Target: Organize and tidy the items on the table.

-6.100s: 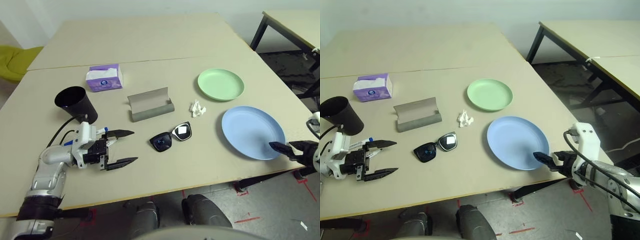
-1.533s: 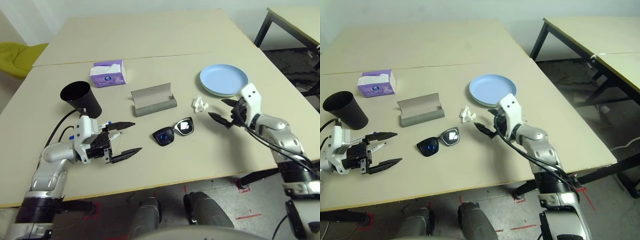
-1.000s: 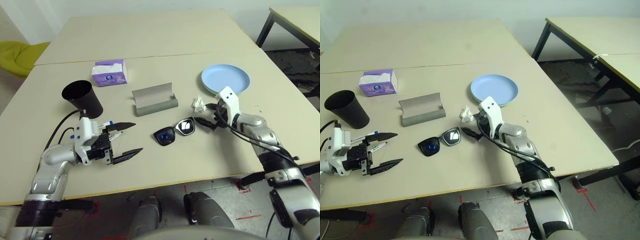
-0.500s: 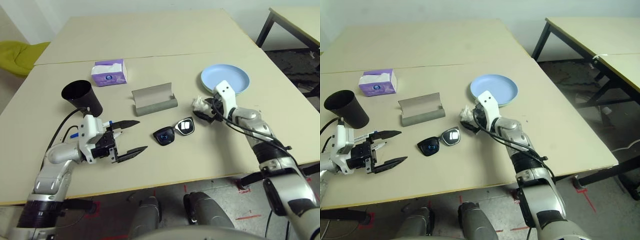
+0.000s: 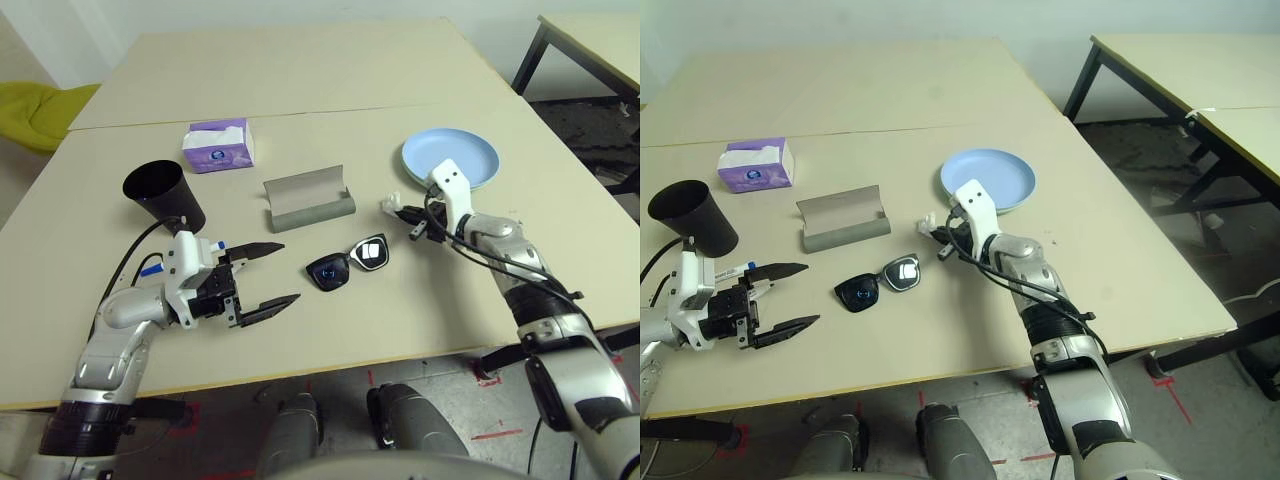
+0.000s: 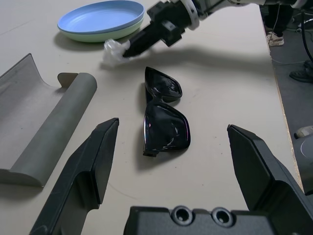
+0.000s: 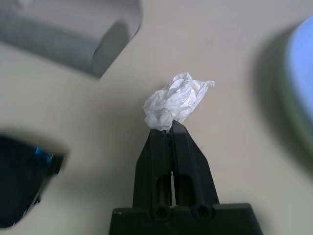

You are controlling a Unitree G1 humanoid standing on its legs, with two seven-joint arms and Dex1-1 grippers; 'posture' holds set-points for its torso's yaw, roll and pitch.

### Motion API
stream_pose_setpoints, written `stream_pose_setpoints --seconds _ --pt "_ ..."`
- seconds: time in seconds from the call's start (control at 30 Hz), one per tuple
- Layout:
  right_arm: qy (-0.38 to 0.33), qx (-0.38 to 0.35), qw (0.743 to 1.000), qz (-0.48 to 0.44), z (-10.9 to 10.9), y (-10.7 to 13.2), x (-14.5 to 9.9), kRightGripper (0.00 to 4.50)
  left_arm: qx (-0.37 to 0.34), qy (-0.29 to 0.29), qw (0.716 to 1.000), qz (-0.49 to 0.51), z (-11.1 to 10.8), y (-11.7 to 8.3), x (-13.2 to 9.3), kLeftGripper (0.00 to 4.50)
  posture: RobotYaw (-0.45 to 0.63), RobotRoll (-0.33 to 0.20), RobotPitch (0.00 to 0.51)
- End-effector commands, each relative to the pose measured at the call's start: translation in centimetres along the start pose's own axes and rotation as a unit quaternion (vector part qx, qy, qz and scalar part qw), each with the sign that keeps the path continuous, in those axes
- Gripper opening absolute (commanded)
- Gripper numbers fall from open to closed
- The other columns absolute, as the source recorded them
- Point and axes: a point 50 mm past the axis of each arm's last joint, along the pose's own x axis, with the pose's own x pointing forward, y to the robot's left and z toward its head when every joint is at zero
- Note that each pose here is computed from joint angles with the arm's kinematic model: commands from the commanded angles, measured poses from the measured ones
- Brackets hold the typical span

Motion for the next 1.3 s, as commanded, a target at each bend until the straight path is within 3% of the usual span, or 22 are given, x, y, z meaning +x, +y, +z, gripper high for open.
stream_pose_setpoints --seconds 0.03,0.17,0.33,0.43,0.73,0.87,1.0,1.17,1.23,1.3 --pt "-0.052 0.006 0.998 -0.043 3.3 -2.5 -0.7 0.04 -0.003 0.002 1.0 -0.006 -0.1 -0.3 0.2 4.5 -0.14 0.0 0.127" --pt "-0.061 -0.009 0.992 -0.107 5.6 -5.5 -1.4 0.04 -0.004 0.001 1.0 -0.003 -0.1 -0.4 0.2 4.5 -0.14 0.0 0.119" --pt "0.022 -0.051 0.981 -0.186 3.8 -7.8 -2.0 0.04 -0.004 0.0 1.0 0.01 -0.3 -0.4 0.1 4.5 -0.13 0.0 0.113" --pt "0.044 -0.05 0.975 -0.212 3.1 -8.4 -2.3 1.01 -0.004 -0.001 1.0 0.017 -0.4 -0.4 0.1 4.5 -0.12 0.0 0.113" --pt "0.02 -0.031 0.978 -0.203 3.7 -8.9 -3.3 4.32 -0.01 0.0 1.0 0.024 -1.3 -0.8 -0.2 4.5 -0.12 0.0 0.108" --pt "0.004 -0.05 0.985 -0.166 5.4 -8.9 -5.3 4.47 -0.009 0.001 1.0 0.022 -1.6 -0.6 -0.4 4.5 -0.13 0.0 0.109" --pt "0.025 -0.061 0.991 -0.115 7.8 -6.9 -8.0 4.47 -0.005 0.004 1.0 0.018 -1.9 0.0 -1.1 4.5 -0.14 0.0 0.115" --pt "0.101 -0.067 0.992 0.02 9.5 0.3 -9.0 4.47 0.006 0.005 1.0 -0.002 -1.5 0.9 -1.2 4.5 -0.15 0.0 0.117" --pt "0.128 -0.098 0.984 0.074 9.7 2.7 -9.0 4.47 0.009 0.01 1.0 -0.009 -1.4 1.1 -1.4 4.5 -0.16 0.0 0.118" --pt "0.152 -0.203 0.957 0.143 10.3 5.9 -8.2 4.47 0.013 0.021 1.0 -0.019 -1.2 1.4 -1.9 4.5 -0.16 0.0 0.12"
